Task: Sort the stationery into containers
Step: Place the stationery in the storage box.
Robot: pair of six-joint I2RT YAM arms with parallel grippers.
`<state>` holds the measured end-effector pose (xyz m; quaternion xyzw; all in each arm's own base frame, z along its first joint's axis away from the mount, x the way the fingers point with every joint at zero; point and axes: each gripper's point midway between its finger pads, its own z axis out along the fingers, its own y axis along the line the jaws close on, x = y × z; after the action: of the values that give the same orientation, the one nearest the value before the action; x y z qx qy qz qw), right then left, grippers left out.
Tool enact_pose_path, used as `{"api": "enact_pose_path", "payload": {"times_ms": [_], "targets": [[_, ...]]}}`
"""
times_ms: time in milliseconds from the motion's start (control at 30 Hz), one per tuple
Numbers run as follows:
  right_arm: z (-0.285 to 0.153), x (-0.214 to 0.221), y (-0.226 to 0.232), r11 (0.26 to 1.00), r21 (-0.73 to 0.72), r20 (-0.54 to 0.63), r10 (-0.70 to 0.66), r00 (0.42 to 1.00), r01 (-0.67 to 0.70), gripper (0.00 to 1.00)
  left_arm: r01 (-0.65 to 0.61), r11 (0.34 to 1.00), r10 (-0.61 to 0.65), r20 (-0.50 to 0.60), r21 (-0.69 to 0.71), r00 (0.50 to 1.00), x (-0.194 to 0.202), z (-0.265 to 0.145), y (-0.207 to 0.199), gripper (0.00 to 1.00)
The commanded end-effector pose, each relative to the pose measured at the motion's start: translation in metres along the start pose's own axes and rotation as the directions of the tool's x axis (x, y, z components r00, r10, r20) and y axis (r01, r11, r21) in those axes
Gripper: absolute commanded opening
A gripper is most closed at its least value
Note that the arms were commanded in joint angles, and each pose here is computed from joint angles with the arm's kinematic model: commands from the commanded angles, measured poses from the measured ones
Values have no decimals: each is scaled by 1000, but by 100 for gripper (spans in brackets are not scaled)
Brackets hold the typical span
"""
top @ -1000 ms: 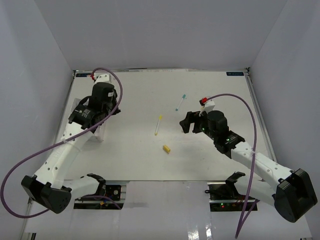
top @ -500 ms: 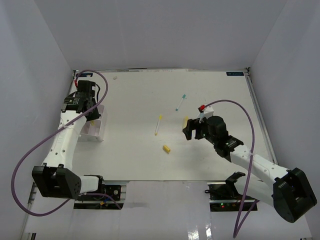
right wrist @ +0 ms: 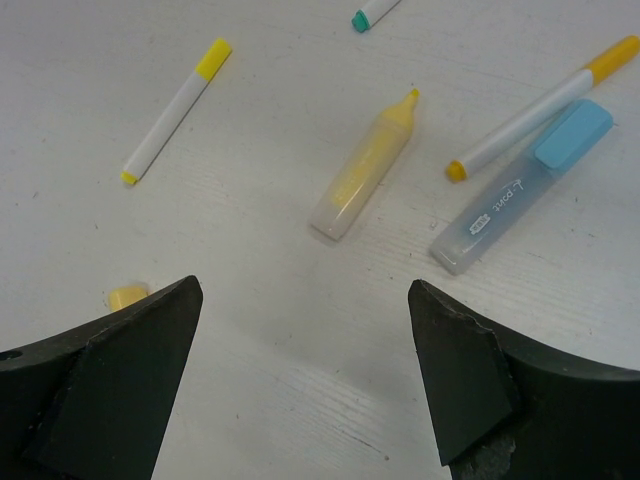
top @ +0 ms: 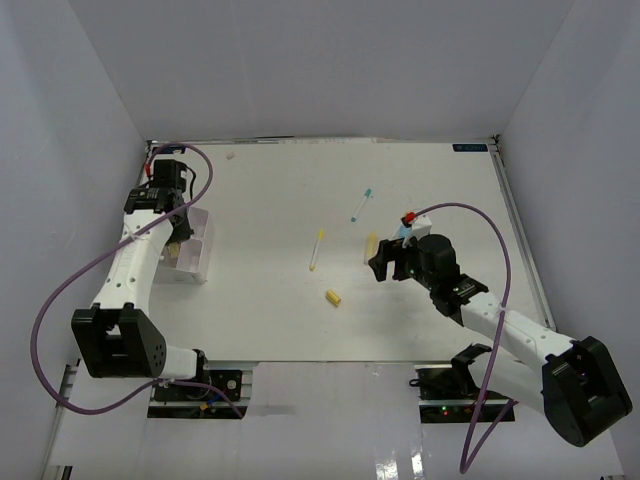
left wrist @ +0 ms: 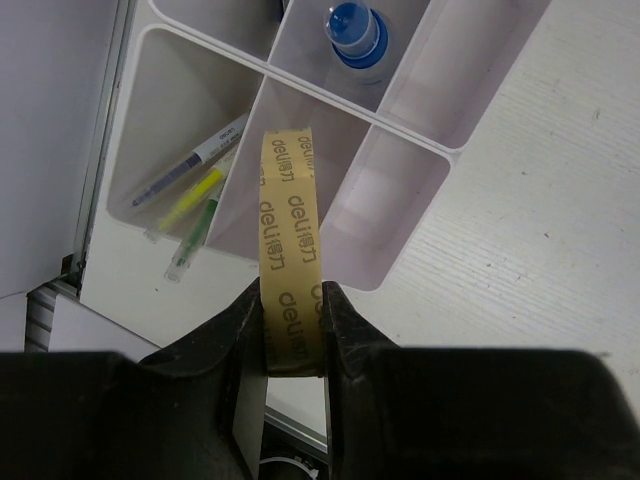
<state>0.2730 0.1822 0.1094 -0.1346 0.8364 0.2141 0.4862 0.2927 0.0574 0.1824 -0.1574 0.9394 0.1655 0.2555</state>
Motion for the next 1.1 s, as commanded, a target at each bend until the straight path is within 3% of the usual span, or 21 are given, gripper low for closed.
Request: {"api": "enact_pose_path", "payload": {"times_ms": [0, 300, 567, 700, 867, 1033, 1067], "targets": [[1, -13, 3, 1000, -18, 55, 11, 998, -10, 90, -25, 999, 25, 18, -42, 1000, -2, 7, 7, 22], [1, -10, -1, 1000, -10, 51, 17, 999, -17, 90, -59, 991, 58, -9, -121, 998, 6, 23, 15, 52], [1, -10, -4, 1000, 3, 54, 20, 998, -20, 90, -39, 990, 39, -4, -136, 999, -2, 20, 16, 73], [0, -11, -8, 1000, 23, 63, 19, 998, -21, 90, 10, 999, -8, 34, -45, 999, -16, 1, 6, 82], [-1, -15, -10, 999, 37, 72, 6, 997, -9, 90, 52, 977, -85, 153, 208, 985, -46, -41, -23, 96], [-3, -22, -22, 993, 113, 67, 8, 998, -16, 92, 14, 870, -201, 329, 492, 923, -80, -96, -55, 98], [-2, -24, -24, 992, 128, 65, 8, 998, -16, 92, -28, 813, -218, 349, 582, 912, -81, -116, -67, 98]]}}
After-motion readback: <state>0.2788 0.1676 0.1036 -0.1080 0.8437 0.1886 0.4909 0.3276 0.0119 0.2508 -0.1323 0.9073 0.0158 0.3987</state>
